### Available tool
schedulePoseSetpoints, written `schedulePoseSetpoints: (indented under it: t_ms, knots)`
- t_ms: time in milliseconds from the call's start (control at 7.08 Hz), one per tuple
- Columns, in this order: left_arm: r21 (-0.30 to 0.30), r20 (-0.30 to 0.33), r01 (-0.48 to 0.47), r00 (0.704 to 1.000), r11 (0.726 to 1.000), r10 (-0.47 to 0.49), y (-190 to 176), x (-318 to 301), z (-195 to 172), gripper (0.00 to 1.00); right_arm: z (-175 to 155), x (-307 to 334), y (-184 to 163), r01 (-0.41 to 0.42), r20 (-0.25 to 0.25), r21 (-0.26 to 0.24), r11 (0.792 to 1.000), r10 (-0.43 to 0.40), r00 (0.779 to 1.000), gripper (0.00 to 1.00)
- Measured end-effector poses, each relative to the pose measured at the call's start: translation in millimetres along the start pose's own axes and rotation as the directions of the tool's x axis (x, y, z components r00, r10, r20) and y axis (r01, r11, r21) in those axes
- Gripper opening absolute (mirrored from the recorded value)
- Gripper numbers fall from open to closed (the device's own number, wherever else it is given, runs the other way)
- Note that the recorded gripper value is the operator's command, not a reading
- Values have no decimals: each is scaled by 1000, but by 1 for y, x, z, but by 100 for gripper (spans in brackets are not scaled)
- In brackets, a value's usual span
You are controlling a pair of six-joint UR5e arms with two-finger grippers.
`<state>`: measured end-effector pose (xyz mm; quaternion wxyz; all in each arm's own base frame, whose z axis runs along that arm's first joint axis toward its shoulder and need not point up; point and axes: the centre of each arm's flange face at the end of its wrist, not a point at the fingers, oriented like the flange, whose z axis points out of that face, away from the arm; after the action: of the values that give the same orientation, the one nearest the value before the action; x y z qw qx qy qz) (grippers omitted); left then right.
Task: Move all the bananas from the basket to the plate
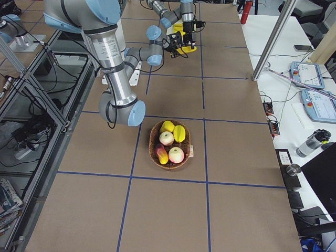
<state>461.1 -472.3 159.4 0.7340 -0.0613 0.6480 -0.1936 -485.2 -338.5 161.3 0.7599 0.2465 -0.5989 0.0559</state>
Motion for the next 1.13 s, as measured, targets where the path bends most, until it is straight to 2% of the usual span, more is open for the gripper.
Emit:
schedulePoseSetpoints:
  t_ms: [141, 283, 424, 565, 707, 848, 1131]
  knots:
    - [-7, 2, 3, 1000, 1000, -3, 4, -1, 3, 53, 0, 0, 1, 0, 0, -1, 1000, 0, 1000, 2]
    - [-15, 2, 3, 1000, 1000, -3, 8, -1, 5, 9, 0, 0, 2, 1, 0, -1, 1000, -1, 1000, 2]
    - [-20, -1, 0, 1000, 1000, 0, 11, 0, 4, 0, 0, -1, 2, 1, 0, -2, 1000, -1, 1000, 3]
    - [-23, -5, -3, 1000, 1000, 3, 14, 1, 3, 0, 1, -1, 5, 2, 0, -1, 1000, -2, 1000, 14]
    - [-25, -7, -5, 1000, 1000, 5, 14, 0, 2, 0, 2, -3, 9, 3, -2, 2, 1000, -3, 1000, 83]
    - [-25, -7, -7, 1000, 1000, 7, 15, 0, 2, 0, 1, -6, 14, -1, 2, 3, 1000, 1, 1000, 100]
    - [-21, -2, -9, 1000, 1000, 9, 13, -2, 2, 0, -12, -15, 17, -19, 22, -2, 1000, 19, 1000, 100]
